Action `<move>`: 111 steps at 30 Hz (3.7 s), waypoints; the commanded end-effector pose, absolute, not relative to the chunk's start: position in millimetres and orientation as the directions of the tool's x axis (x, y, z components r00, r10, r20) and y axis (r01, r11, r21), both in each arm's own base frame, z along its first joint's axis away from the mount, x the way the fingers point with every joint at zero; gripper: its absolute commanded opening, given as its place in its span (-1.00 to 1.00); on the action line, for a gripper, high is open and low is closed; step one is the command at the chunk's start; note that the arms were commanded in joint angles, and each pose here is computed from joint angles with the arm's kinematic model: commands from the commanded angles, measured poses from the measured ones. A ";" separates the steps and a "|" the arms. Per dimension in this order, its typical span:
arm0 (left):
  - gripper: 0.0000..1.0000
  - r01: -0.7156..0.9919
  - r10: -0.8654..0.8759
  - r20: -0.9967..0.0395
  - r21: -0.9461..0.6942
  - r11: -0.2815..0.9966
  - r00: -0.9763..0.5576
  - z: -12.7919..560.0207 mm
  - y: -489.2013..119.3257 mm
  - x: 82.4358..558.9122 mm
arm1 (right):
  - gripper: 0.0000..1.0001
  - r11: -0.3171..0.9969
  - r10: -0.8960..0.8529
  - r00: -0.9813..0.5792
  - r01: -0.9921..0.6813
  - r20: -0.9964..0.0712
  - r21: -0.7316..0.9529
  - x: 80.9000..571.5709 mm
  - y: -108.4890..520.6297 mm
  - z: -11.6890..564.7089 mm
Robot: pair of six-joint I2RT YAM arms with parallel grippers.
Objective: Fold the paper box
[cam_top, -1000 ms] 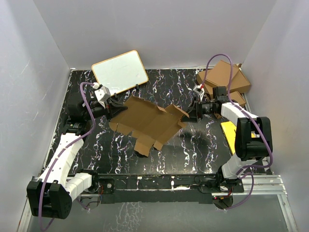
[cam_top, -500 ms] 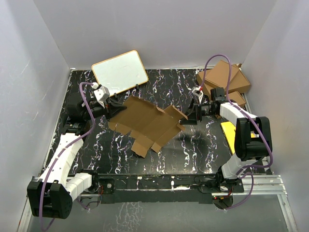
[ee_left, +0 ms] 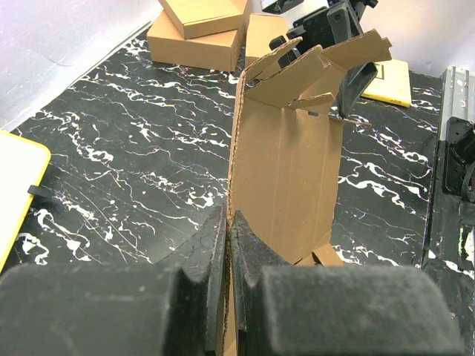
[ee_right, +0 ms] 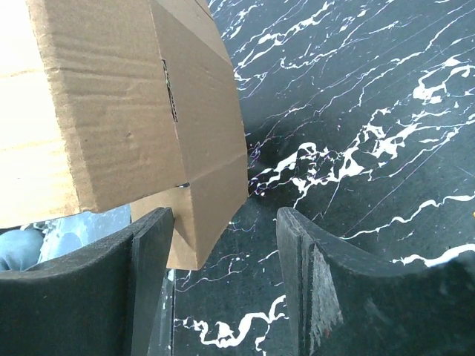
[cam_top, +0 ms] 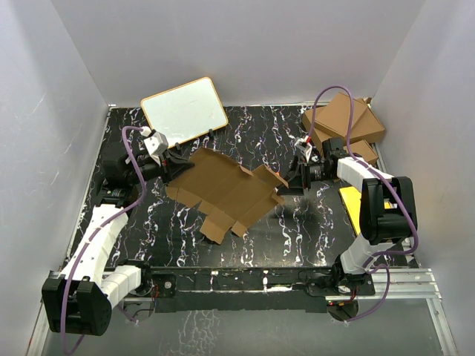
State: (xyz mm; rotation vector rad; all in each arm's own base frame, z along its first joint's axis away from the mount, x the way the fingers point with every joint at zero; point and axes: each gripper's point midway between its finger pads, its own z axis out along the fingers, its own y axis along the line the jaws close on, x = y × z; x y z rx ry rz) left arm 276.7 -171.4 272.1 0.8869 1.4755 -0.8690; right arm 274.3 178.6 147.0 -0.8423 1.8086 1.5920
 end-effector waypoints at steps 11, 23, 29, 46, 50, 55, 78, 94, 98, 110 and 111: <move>-1.00 0.903 0.048 -0.998 -0.004 0.430 -0.028 277.4 -170.9 276.5 | 0.31 0.027 -0.048 -0.581 -0.814 -0.813 0.580 273.5 180.9 164.1; -1.00 0.902 0.046 -0.999 -0.007 0.432 -0.029 278.0 -170.9 276.8 | 0.32 0.043 -0.081 -0.603 -0.798 -0.794 0.601 266.6 186.1 159.4; -1.00 0.902 0.044 -0.999 -0.007 0.431 -0.030 278.2 -171.0 277.1 | 0.33 0.078 -0.099 -0.609 -0.793 -0.787 0.604 263.7 185.1 152.1; -1.00 0.902 0.030 -0.998 -0.030 0.431 -0.048 274.2 -171.6 275.8 | -0.66 0.094 -0.144 -0.627 -0.779 -0.766 0.620 261.5 198.2 138.3; -1.00 0.901 0.025 -0.998 -0.041 0.433 -0.058 272.6 -171.7 275.4 | -0.36 0.065 -0.132 -0.644 -0.764 -0.753 0.642 258.0 200.2 137.8; -1.00 0.897 0.023 -0.998 -0.047 0.439 -0.064 270.3 -171.2 275.5 | -0.08 0.037 -0.128 -0.664 -0.745 -0.736 0.666 253.9 203.1 135.7; -1.00 0.879 0.020 -0.997 -0.056 0.474 -0.075 268.5 -166.8 282.7 | 0.19 0.041 -0.131 -0.792 -0.606 -0.597 0.795 239.4 219.7 120.8; -1.00 0.881 0.015 -0.996 -0.069 0.467 -0.086 266.6 -167.2 281.6 | -0.84 0.063 -0.136 -0.766 -0.640 -0.629 0.766 248.0 222.2 120.9; -1.00 0.887 0.010 -0.994 -0.092 0.453 -0.108 264.8 -168.6 278.9 | -0.84 0.083 -0.137 -0.731 -0.681 -0.669 0.727 254.2 217.7 121.8; -1.00 0.821 -0.059 -0.953 -0.287 0.494 -0.298 259.4 -167.4 279.5 | 0.63 0.179 -0.153 -0.600 -0.798 -0.785 0.575 281.1 184.3 135.3; -1.00 0.815 -0.066 -0.949 -0.299 0.496 -0.308 258.8 -167.4 278.6 | 0.66 0.181 -0.145 -0.593 -0.803 -0.792 0.569 282.8 181.0 138.0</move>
